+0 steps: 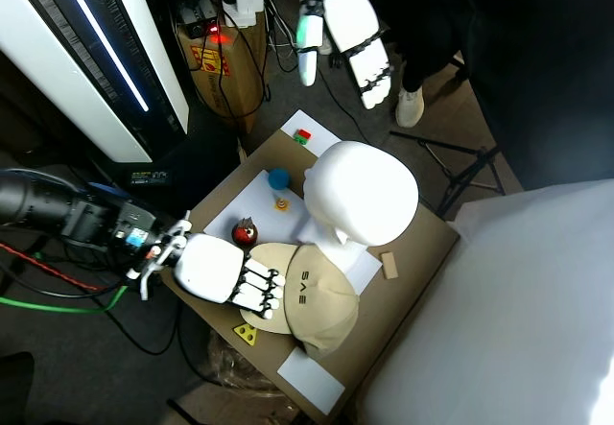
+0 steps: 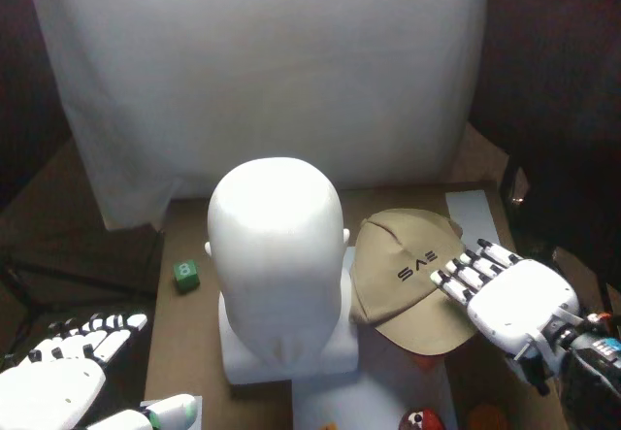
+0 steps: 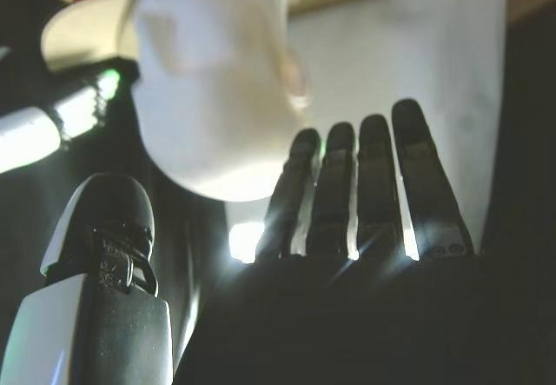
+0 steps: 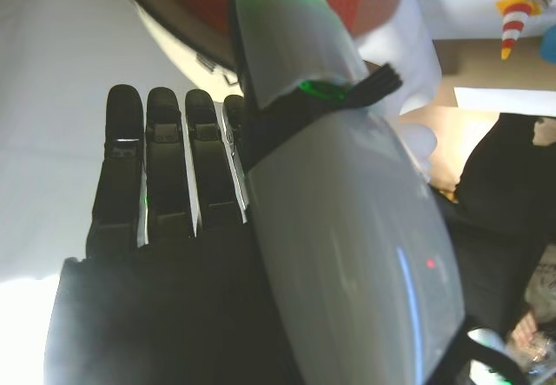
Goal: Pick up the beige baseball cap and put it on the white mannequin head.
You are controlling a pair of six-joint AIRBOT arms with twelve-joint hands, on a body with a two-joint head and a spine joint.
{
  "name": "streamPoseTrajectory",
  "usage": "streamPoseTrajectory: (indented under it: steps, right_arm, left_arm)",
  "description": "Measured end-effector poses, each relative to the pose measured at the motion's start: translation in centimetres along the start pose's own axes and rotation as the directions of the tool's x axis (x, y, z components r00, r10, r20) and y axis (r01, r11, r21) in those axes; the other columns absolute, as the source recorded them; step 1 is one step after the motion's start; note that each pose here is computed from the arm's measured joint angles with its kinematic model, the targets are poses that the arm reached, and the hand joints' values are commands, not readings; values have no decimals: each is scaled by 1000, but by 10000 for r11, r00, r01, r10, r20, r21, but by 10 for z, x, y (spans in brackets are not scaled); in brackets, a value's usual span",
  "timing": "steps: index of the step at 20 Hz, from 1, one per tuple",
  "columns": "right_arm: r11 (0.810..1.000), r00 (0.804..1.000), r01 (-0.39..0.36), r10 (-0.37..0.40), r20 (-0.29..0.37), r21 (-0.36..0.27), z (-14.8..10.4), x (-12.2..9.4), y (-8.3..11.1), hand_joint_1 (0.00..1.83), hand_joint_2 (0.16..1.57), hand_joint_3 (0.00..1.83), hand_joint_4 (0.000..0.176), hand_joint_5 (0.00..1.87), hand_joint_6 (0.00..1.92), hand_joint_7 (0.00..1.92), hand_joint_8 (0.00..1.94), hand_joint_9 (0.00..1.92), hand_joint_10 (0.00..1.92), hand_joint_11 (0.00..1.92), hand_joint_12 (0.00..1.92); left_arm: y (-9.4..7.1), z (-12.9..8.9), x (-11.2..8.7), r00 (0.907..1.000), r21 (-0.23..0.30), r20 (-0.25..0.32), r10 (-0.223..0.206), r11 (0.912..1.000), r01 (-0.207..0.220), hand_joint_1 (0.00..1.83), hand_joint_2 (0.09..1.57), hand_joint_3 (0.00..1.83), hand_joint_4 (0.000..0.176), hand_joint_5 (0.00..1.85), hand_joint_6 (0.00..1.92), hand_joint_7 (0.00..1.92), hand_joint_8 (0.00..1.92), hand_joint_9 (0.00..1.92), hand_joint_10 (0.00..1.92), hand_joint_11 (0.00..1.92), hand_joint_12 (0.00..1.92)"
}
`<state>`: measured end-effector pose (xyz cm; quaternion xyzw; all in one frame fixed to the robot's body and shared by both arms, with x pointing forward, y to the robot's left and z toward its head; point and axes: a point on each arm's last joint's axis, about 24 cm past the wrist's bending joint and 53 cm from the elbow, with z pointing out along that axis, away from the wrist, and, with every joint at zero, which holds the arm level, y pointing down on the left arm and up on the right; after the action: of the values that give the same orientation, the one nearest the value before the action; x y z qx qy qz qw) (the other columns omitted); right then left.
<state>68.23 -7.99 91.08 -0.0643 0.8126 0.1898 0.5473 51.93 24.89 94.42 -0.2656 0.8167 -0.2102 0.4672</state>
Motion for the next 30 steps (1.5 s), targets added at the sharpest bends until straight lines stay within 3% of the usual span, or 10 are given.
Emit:
streamPoseTrajectory:
  steps: [4,7,10,12,14,19,30]
  right_arm:
    - [9997,9997,-194,196,117,-142,13,1,17,1296,1104,6,0,97,1,125,1,154,0,0,591]
    - [9999,9996,-166,167,217,-46,25,-5,16,1296,1104,6,0,97,1,126,1,154,0,0,592]
    - [9997,9999,-120,119,79,214,38,-6,4,1288,1112,9,0,80,0,119,0,146,0,0,593]
    - [9994,9999,-132,133,-33,321,43,-4,0,1288,1113,9,0,80,0,117,0,145,0,0,594]
    - [9990,9995,-303,307,-102,317,48,-3,3,1287,1114,8,0,90,4,122,2,145,0,0,594]
    - [9995,9997,-246,246,12,212,53,-7,5,1294,1114,6,0,102,6,128,3,146,0,0,596]
    - [9995,9996,-298,298,-20,120,56,-9,9,1264,1132,10,0,115,4,153,7,160,3,0,620]
  left_arm:
    - [-1,8,-7,9977,105,663,-156,9998,149,0,1146,0,0,0,0,0,0,0,0,0,183]
    - [-2,14,-11,9953,187,938,-244,9996,227,0,1146,0,0,0,0,0,0,0,0,0,181]
    - [-6,22,-9,9938,626,987,-511,9970,450,0,1148,0,0,0,0,0,0,0,0,0,182]
    - [-16,28,-7,9921,1372,843,-926,9873,805,0,1148,0,0,0,0,0,0,0,0,0,182]
    - [-24,30,-5,9926,1903,767,-945,9786,785,0,1148,0,0,0,0,0,0,0,0,0,182]
    - [-28,30,-6,9961,2296,714,-525,9727,348,0,1151,2,0,0,0,0,0,0,0,0,183]
    - [-31,27,0,9987,2501,460,-239,9681,117,0,1158,0,0,4,0,0,0,0,0,0,173]
